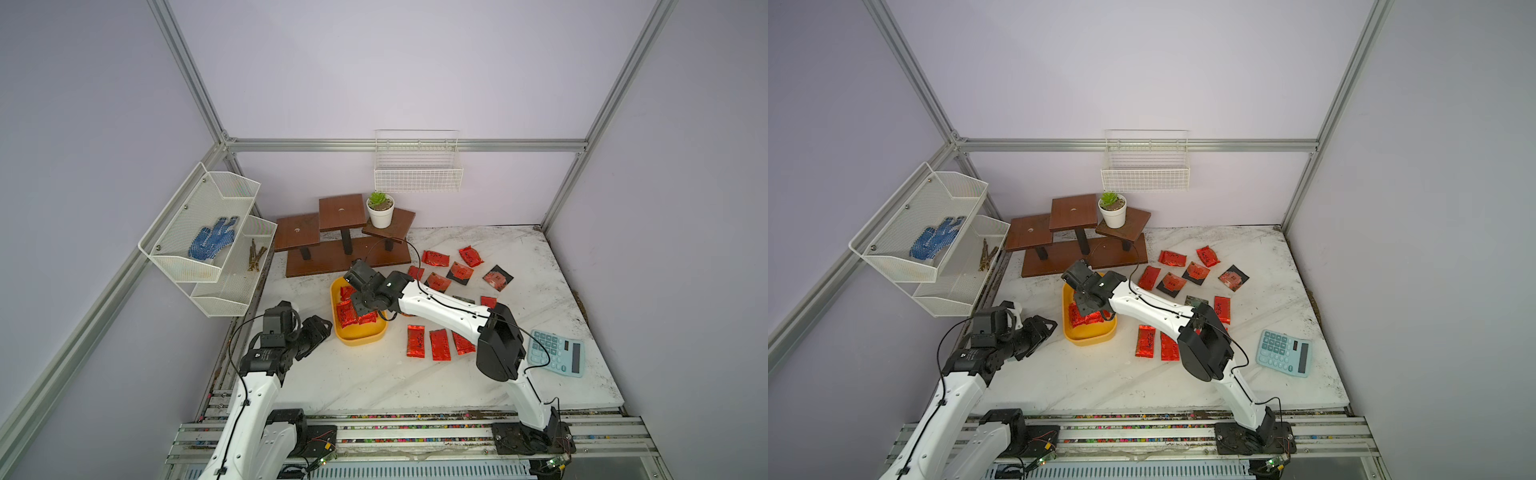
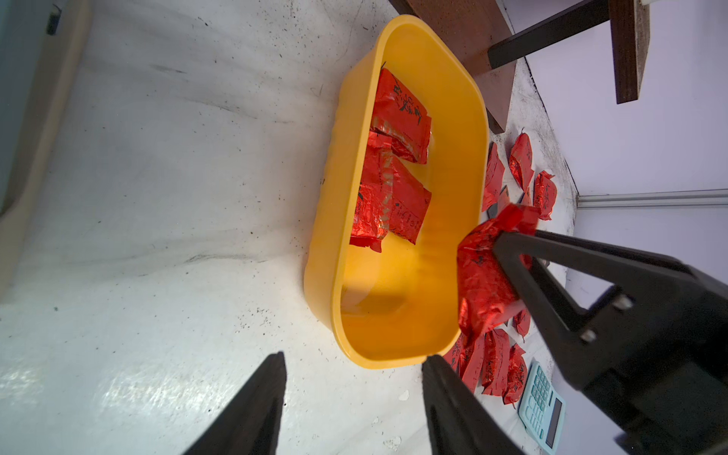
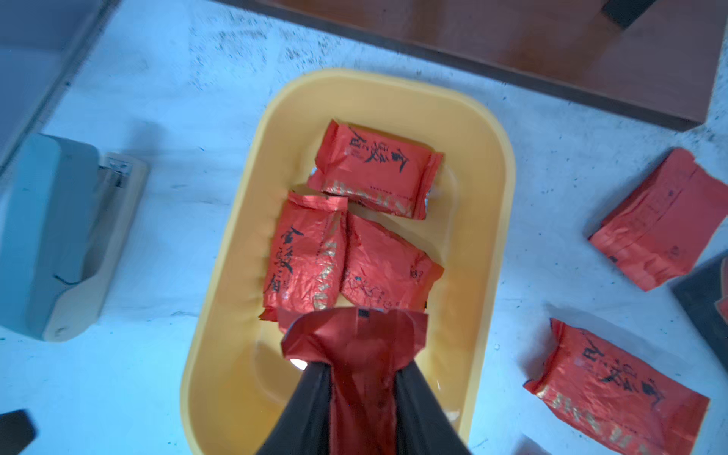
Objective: Take the tea bags out of the storage box
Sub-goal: Pick up the tea bag from the storage box, then place the tea bag at the center of the board.
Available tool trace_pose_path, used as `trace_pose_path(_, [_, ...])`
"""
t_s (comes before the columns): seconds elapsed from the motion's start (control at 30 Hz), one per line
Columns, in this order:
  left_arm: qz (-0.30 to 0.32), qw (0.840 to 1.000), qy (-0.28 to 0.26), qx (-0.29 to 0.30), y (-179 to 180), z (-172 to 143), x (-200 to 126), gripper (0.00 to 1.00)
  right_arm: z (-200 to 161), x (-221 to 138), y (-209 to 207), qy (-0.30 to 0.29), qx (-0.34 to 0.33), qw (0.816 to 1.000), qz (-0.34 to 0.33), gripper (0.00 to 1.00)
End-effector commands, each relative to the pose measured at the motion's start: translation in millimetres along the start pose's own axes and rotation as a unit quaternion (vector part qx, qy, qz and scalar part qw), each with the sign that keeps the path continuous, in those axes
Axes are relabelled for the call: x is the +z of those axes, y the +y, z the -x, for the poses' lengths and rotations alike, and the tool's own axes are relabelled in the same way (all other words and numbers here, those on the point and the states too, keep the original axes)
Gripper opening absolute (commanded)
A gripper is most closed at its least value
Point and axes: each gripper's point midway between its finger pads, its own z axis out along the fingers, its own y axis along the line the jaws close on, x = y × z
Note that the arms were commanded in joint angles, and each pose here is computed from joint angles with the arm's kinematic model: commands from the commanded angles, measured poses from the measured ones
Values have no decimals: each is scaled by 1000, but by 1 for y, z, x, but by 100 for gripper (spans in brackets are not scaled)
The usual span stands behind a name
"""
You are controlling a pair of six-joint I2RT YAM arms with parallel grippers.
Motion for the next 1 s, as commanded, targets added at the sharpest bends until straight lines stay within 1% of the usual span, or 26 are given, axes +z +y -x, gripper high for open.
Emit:
trace_pose_path(0.0, [-26,999,-19,10,-19,12,-14,59,11,-34,4,-34,-10,999,23,30])
trace_pose_path(0.13, [-29,999,-20,7,-20,11,-16,59,-5,-59,-7,-39,-10,999,31,29])
trace_pose_path(0.23, [-34,999,-16,2,-21,9,-16,59,-25,-77,-21,-39,-1,999,32,29])
trace_pose_path(0.33, [-43,999,-12,-2,-24,7,-15,58,-58,-90,-41,-31,18,999,27,29])
trace_pose_path(0.47, [-54,998,-15,0,-31,5,-19,57,-113,-99,-71,-8,53,999,11,28])
trace_pose_path(0.67, [-67,998,-13,10,-45,-2,-18,57,-196,-102,-114,34,116,992,-22,28])
trace_pose_path(0.83, [-74,997,2,27,-60,-9,-9,57,-249,-105,-144,55,161,984,-57,28])
trace_pose_path(0.97, [-81,996,11,42,-75,-12,-4,57,-276,-109,-168,61,192,975,-98,28])
